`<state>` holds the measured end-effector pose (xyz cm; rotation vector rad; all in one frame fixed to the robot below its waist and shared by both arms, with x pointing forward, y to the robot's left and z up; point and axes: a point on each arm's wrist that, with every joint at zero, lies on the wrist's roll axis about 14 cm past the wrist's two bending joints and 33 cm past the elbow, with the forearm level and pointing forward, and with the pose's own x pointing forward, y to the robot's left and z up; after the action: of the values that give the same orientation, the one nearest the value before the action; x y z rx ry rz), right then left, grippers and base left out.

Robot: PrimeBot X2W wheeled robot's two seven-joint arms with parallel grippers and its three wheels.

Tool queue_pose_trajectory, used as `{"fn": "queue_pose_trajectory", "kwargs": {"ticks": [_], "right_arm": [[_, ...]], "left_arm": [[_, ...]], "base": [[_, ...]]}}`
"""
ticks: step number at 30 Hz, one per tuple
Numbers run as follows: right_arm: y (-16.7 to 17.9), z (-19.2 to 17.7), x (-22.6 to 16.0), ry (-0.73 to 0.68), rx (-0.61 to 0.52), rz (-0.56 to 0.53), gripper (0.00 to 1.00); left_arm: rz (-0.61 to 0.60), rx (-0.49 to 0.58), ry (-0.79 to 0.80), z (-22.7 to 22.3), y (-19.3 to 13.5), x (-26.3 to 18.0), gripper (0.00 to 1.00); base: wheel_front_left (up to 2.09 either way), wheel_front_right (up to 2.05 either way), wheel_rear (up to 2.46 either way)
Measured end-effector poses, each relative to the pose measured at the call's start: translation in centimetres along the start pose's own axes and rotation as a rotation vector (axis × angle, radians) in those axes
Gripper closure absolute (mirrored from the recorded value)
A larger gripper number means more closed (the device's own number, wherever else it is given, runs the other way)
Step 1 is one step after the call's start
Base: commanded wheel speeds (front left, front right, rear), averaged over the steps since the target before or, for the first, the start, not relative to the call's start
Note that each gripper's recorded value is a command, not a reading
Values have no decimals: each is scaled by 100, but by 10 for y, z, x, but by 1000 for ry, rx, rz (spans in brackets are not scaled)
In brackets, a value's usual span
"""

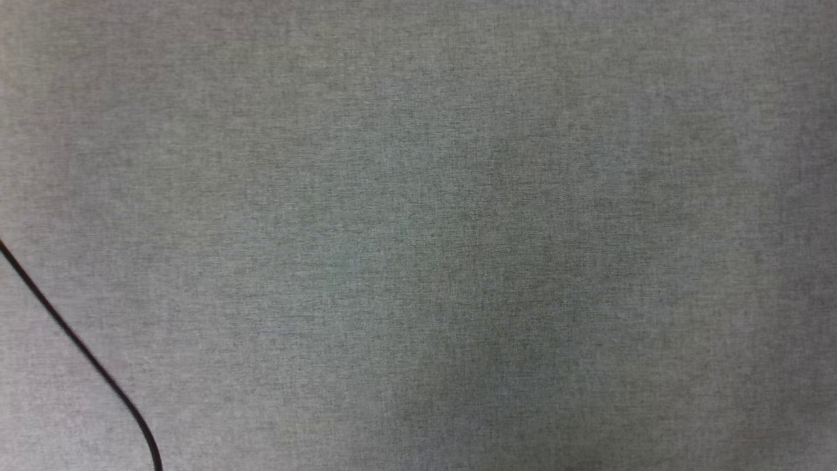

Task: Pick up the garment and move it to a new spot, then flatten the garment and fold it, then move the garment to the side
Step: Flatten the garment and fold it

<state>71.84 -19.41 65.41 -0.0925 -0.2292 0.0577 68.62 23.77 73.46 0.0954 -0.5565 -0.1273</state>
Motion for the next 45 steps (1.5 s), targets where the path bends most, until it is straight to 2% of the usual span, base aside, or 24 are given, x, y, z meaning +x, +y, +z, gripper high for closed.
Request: {"fn": "queue_pose_trajectory", "kwargs": {"ticks": [5,10,14,18,25,34,45], "right_arm": [[13,-50,-15,117,-8,38,100],[24,-101,-54,286,-23,90,100],[21,-122,-91,400,-15,107,100],[14,-135,-133,508,6,111,100],[9,-143,-205,658,66,116,100],[-5,-131,-288,788,131,89,100],[-16,-128,-371,944,180,90,100]], "left_arm": [[16,-63,116,-57,-6,-31,100],[19,-93,275,-106,-13,-91,100],[-6,-102,365,-118,-25,-137,100],[-8,-46,418,-110,-26,-179,100],[-46,-48,584,-102,-43,-263,100],[-28,-52,789,-80,-41,-357,100],[-85,-123,1030,-54,-66,-445,100]], "base": [[0,0,0],[0,0,0],[0,0,0],[0,0,0],[0,0,0],[0,0,0],[0,0,0]]}}
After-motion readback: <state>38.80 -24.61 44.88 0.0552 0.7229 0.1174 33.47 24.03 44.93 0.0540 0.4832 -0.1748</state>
